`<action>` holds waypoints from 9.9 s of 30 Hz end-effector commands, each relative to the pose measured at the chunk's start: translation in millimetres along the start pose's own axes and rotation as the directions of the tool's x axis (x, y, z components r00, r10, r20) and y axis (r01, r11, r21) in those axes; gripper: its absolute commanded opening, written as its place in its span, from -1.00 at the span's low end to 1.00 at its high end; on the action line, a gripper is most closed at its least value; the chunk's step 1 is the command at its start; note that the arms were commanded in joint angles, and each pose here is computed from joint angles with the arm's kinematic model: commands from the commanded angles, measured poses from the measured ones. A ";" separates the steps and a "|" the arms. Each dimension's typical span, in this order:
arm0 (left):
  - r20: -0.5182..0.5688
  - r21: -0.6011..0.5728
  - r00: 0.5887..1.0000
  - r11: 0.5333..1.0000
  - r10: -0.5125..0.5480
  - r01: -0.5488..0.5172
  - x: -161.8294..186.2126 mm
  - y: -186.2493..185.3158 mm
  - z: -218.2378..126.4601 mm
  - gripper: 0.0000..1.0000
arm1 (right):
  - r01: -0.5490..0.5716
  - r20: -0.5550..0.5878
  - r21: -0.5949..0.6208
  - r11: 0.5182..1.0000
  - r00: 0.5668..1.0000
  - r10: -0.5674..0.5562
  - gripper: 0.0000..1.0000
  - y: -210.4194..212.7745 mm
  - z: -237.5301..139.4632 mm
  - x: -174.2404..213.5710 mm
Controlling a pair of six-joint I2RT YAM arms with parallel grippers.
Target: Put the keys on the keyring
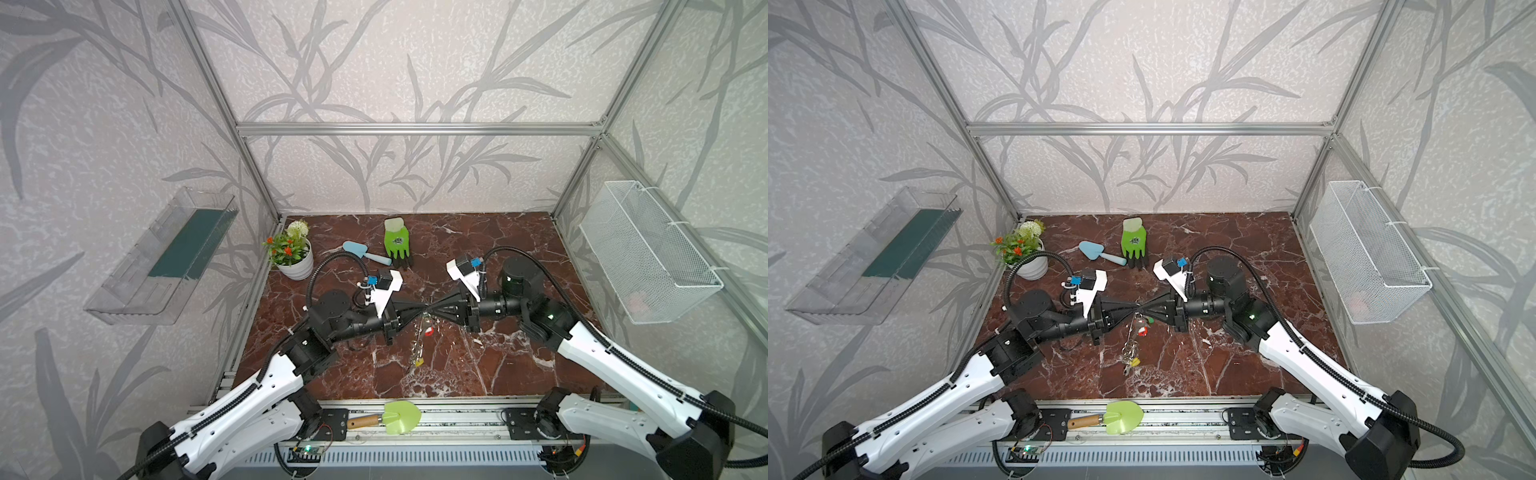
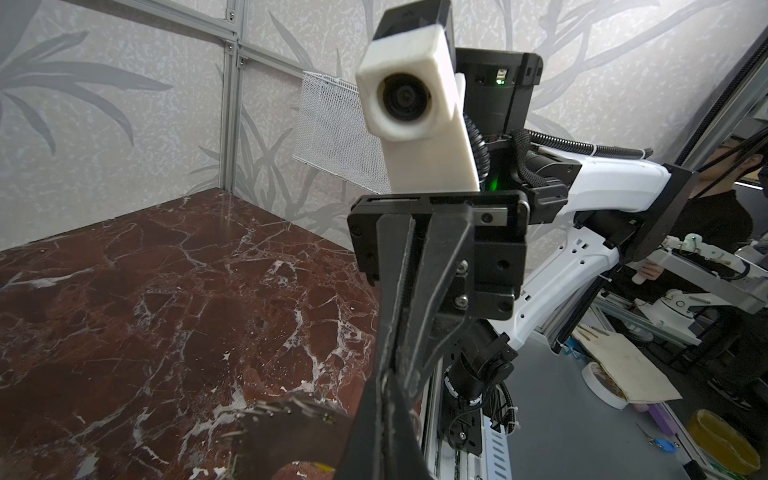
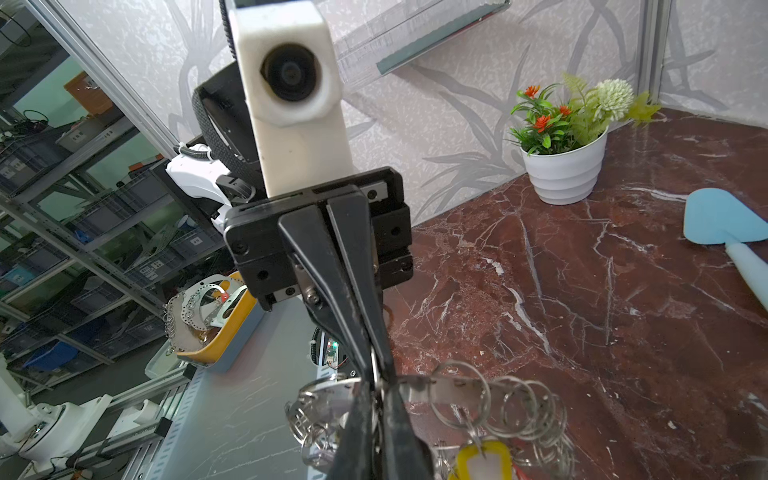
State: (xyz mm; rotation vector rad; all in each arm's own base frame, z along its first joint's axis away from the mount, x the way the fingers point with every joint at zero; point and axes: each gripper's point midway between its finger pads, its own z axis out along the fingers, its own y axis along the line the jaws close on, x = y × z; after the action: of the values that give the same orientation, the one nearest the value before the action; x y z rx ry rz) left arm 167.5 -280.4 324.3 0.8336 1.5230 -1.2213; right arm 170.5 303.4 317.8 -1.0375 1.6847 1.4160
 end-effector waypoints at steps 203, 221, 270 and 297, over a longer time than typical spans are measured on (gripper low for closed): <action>-0.470 -0.274 0.848 0.873 0.243 -0.402 165.6 105.7 52.8 0.07 | -0.378 0.114 0.554 0.742 0.917 0.383 -1.00 -122.0 -52.7 79.7; -0.481 -0.175 0.847 0.921 0.227 -0.347 191.0 108.9 81.6 -0.32 | -0.378 0.108 0.539 0.753 0.917 0.384 -1.00 -120.2 -51.0 77.5; -0.765 -0.398 0.541 0.917 -0.349 0.030 133.5 48.0 30.0 -1.00 | 0.025 -0.073 0.585 0.810 0.997 0.022 0.00 -99.8 -19.9 81.4; -0.768 -0.410 0.522 0.911 -0.371 0.043 137.0 50.6 29.1 -1.00 | 0.081 -0.067 0.494 0.866 0.996 -0.055 0.00 -70.4 4.8 89.5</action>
State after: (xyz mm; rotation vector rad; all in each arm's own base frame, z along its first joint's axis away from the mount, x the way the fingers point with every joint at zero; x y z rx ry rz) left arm 171.8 -291.6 162.8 1.1062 2.6838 -0.5851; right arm 205.8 282.3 202.7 -0.7796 1.9321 0.7818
